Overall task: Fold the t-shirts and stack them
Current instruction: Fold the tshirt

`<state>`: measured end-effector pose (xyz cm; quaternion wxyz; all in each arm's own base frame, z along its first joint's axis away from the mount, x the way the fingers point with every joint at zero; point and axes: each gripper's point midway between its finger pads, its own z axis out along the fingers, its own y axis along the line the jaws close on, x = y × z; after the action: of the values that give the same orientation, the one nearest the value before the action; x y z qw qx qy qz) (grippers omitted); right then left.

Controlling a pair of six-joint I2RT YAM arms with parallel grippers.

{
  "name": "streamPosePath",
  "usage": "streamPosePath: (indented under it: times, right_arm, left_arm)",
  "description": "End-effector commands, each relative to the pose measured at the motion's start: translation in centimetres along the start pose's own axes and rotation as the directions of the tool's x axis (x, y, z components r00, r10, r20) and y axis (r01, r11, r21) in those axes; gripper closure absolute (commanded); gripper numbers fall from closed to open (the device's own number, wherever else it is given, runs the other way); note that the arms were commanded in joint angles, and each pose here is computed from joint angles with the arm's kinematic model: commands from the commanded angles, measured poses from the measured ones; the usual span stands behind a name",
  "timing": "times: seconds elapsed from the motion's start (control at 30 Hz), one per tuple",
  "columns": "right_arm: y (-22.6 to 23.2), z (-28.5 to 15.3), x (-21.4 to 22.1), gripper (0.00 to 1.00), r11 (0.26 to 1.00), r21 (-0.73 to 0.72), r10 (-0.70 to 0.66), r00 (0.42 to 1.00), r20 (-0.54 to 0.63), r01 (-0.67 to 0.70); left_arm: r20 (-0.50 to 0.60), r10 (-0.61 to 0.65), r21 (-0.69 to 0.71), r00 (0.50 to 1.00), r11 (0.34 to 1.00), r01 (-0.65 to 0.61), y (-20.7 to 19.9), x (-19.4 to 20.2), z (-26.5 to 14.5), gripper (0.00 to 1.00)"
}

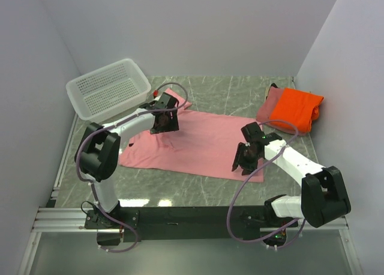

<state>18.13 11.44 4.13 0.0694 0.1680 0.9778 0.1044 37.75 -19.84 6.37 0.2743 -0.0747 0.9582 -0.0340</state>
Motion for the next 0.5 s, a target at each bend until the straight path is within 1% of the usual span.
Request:
streamPosePath:
  times: [0.0, 0.1, 0.2, 0.47]
  right_arm:
    - [0.7, 0.3, -0.1, 0.47, 1.0, -0.019, -0.003, 1.0, 0.006, 0.003]
    - [0.9, 0.4, 0.0, 0.47, 1.0, -0.019, -0.01, 1.0, 0.0, 0.01]
    - [1.3, 0.4, 0.0, 0.47, 1.0, -0.024, -0.017, 1.0, 0.0, 0.017]
    - [1.8, 0.3, 0.0, 0.47, 0.999, -0.025, -0.031, 1.0, 0.0, 0.031]
  left_arm:
    - [0.059, -0.073, -0.038, 0.996, 0.996, 0.075, 1.3, -0.6, -2.2, 0.23]
    - [0.046, -0.087, -0.033, 0.995, 0.996, 0.088, 1.7, 0.5, -1.9, 0.21]
    - [0.003, -0.083, 0.032, 0.997, 0.996, 0.083, 0.4, 1.4, -1.2, 0.21]
    - [-0.061, -0.077, 0.103, 0.995, 0.991, 0.083, -1.6, 2.9, 0.2, 0.19]
